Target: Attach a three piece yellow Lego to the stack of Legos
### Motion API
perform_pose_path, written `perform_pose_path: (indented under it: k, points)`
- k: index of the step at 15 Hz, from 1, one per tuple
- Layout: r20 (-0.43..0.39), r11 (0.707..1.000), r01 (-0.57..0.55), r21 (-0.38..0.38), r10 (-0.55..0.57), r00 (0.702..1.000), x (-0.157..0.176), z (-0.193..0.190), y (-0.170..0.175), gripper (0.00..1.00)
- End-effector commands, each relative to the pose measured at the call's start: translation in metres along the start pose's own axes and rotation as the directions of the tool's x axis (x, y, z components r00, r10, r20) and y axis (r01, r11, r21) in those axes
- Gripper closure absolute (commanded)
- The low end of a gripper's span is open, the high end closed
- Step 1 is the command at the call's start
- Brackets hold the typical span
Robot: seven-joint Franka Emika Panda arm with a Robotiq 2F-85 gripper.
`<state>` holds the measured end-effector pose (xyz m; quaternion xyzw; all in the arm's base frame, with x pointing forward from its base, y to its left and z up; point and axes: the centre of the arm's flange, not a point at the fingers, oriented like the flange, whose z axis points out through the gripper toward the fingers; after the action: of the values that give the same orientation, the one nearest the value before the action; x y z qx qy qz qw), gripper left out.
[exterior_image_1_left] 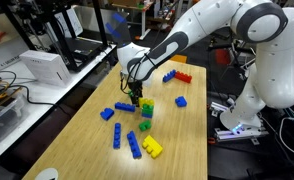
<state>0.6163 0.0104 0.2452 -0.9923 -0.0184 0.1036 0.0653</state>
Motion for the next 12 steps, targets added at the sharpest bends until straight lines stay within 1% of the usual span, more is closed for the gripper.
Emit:
perform_pose_path:
  k: [1,7,8,12]
  points:
    - [0.001,0.999,0.003,-0.046,-0.003,1.000,-0.005,0.008,-0.007,0.42]
    - [0.001,0.995,0.023,-0.099,-0.023,1.000,-0.007,0.014,-0.018,0.84]
    - [-0.001,0.993,0.026,-0.113,-0.026,1.000,-0.007,0.016,-0.020,0.89]
    - [-0.014,0.982,0.046,-0.184,-0.049,0.999,-0.010,0.019,-0.030,0.90]
